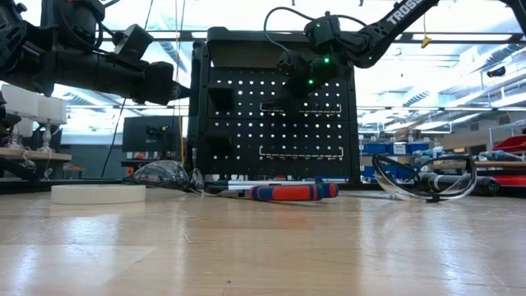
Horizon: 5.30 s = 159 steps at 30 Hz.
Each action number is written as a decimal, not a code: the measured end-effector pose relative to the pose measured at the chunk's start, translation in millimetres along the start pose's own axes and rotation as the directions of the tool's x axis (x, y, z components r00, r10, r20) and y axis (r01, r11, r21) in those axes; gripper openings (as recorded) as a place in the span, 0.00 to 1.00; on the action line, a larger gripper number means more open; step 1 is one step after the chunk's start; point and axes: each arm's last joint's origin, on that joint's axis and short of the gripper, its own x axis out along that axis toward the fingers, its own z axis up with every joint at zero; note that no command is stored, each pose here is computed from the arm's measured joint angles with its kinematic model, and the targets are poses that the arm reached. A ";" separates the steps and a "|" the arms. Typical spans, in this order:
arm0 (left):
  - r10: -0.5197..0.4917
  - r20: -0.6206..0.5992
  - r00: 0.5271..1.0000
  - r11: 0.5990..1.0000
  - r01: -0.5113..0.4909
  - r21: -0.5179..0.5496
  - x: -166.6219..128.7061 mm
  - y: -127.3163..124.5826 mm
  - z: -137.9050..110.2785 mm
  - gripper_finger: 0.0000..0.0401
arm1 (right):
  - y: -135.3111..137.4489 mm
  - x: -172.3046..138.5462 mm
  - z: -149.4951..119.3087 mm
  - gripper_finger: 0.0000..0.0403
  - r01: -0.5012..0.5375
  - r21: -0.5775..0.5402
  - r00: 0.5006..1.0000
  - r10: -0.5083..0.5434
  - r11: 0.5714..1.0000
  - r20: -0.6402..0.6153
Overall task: Hang tools onto peg board
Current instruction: Unhang the utility knife blades from the peg board, then return to Home Position
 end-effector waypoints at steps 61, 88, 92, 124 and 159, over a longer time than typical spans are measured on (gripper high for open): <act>-0.001 -0.007 1.000 1.000 0.002 0.031 0.0 -0.2 -0.8 0.36 | 23.4 18.5 16.0 0.57 0.092 -0.181 0.991 -0.108 0.979 -0.082; 0.000 -0.012 1.000 0.999 0.001 0.038 0.0 -0.3 -1.4 0.36 | 25.6 12.3 22.1 0.15 0.114 -0.221 0.982 -0.143 0.969 -0.121; 0.000 -0.012 1.000 0.999 0.000 0.038 0.0 -0.3 -1.4 0.36 | 24.4 11.5 22.7 0.16 0.119 -0.220 0.981 -0.149 0.968 -0.123; 0.005 0.000 1.000 1.000 -0.005 0.025 0.1 0.2 0.2 0.36 | 53.6 -96.6 57.3 0.16 -0.580 0.256 0.763 0.626 0.773 -0.159; 0.042 0.113 0.993 0.983 -0.021 -0.183 -7.0 -4.3 33.4 0.36 | 129.4 -152.5 -52.4 0.47 -0.803 0.363 0.524 0.850 0.472 0.053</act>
